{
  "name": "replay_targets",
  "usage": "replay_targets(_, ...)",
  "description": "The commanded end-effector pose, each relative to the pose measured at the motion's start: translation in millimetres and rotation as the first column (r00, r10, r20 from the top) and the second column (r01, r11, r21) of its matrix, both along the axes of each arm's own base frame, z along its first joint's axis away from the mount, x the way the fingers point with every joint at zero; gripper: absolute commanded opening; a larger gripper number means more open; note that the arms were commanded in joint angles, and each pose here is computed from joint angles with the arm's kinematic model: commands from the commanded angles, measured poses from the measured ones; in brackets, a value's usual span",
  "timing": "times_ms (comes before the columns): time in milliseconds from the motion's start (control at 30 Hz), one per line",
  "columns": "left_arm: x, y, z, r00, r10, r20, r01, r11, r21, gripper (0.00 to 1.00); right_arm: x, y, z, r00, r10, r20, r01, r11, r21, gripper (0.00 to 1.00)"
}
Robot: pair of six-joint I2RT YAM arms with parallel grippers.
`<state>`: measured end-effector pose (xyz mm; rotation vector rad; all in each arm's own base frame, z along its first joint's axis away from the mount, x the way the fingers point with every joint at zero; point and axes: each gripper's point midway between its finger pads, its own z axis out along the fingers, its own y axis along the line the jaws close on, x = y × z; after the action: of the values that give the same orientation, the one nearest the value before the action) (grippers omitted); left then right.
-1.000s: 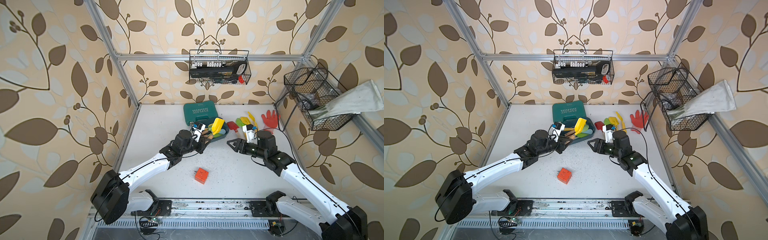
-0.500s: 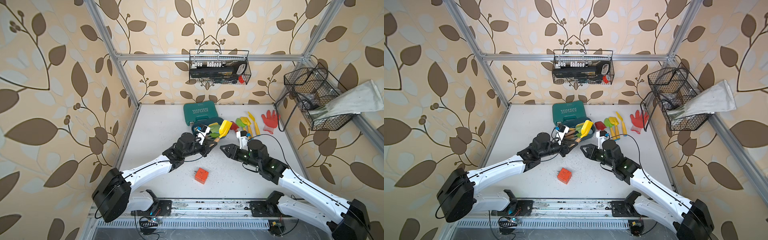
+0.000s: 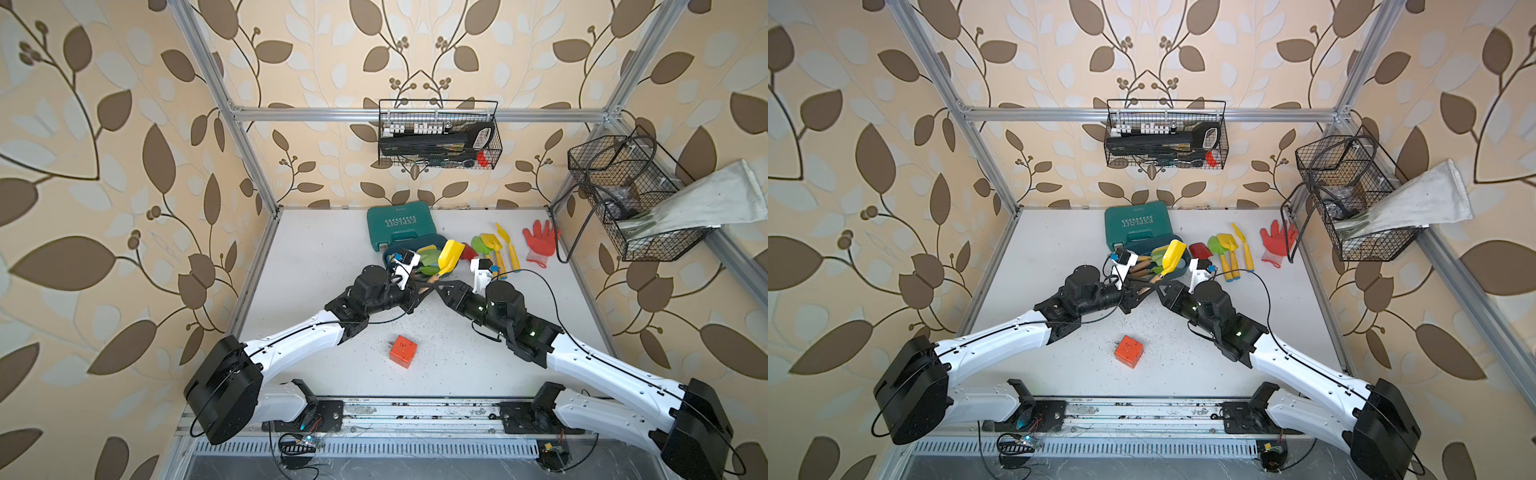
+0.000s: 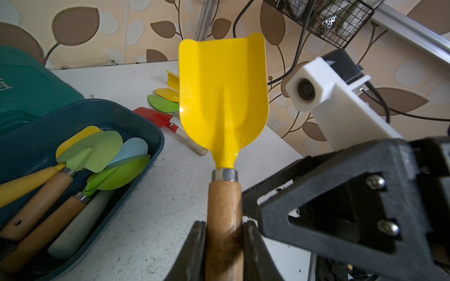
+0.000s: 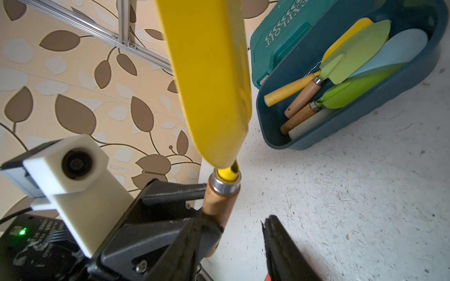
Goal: Take the shovel out of the storage box
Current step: Pick up the shovel from the storage box.
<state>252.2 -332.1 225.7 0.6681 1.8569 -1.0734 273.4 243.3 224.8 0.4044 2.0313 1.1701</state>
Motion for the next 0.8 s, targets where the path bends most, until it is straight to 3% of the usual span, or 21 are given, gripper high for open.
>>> replay_targets(0,-9,-6,19,0.998,-0.042,0.038,0.044,0.997,-0.065,0.00,7,-2,11,0.998,-0.051,0.040,0.049,0.998,0.048,0.46)
replay_targets(533,-21,-10,28,0.994,-0.093,0.059,0.099,0.990,-0.100,0.00,14,6,5,0.997,-0.079,0.020,0.077,0.993,0.090,0.44)
replay_targets(767,-24,-13,25,0.991,-0.121,0.051,0.125,0.989,-0.084,0.00,14,5,7,0.996,-0.087,0.033,0.085,0.993,0.076,0.29)
